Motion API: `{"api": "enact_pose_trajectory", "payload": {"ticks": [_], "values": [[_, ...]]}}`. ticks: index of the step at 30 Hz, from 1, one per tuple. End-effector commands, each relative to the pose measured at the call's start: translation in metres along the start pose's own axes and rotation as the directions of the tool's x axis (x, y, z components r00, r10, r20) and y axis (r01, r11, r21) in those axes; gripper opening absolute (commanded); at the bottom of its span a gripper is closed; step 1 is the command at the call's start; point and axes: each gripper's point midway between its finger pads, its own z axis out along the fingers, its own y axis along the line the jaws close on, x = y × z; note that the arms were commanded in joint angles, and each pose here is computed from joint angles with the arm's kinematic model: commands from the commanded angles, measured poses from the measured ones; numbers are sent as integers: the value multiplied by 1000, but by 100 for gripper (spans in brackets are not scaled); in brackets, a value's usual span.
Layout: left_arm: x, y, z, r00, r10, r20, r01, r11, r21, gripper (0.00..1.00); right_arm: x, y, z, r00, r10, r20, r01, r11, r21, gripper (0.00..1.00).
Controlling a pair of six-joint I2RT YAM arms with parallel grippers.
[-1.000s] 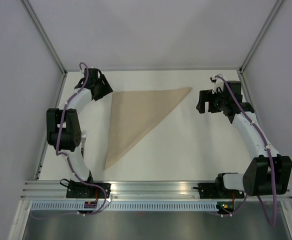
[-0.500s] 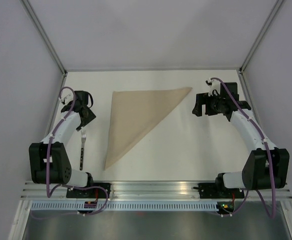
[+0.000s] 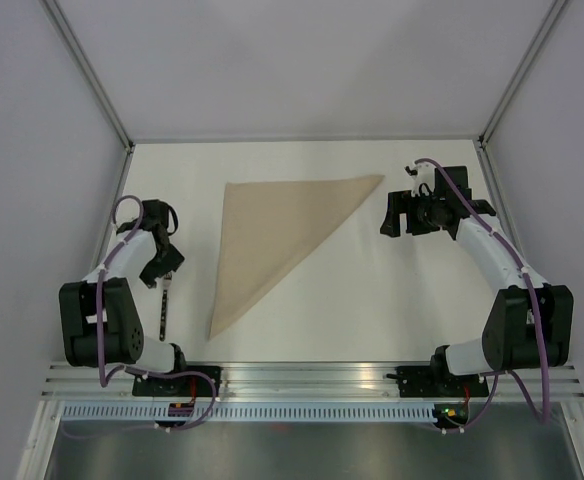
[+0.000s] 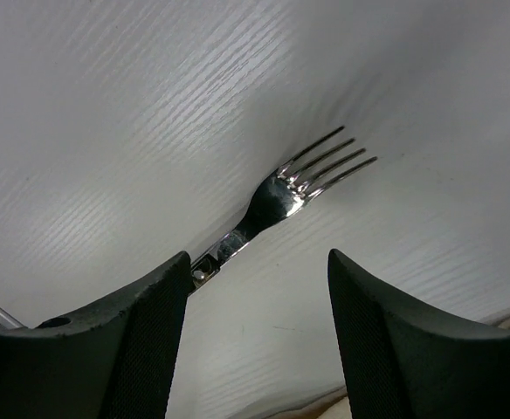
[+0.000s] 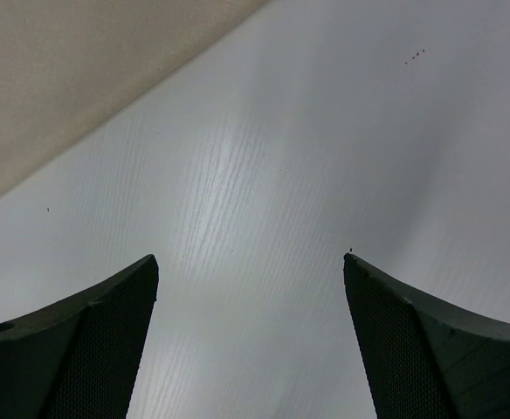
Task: Fold the napkin, place the utensils inside, and roll it up
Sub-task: Grab a utensil with the left arm
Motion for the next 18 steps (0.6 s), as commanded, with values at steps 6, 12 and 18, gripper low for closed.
{"api": "enact_pose_trajectory", "payload": {"ticks": [6,12,18], "values": [[35,6,23,985,58,-164,-60,998,-9,66,0,-1,1,1000,14,-4,-14,1000,8,91],[44,6,31,973,66,-221,-71,997,-14,62,2,-2,4,1000,18,-14,-18,1000,11,91],[50,2,37,965,63,-253,-69,998,-13,60,4,-3,6,1000,18,-25,-17,1000,13,90]]}}
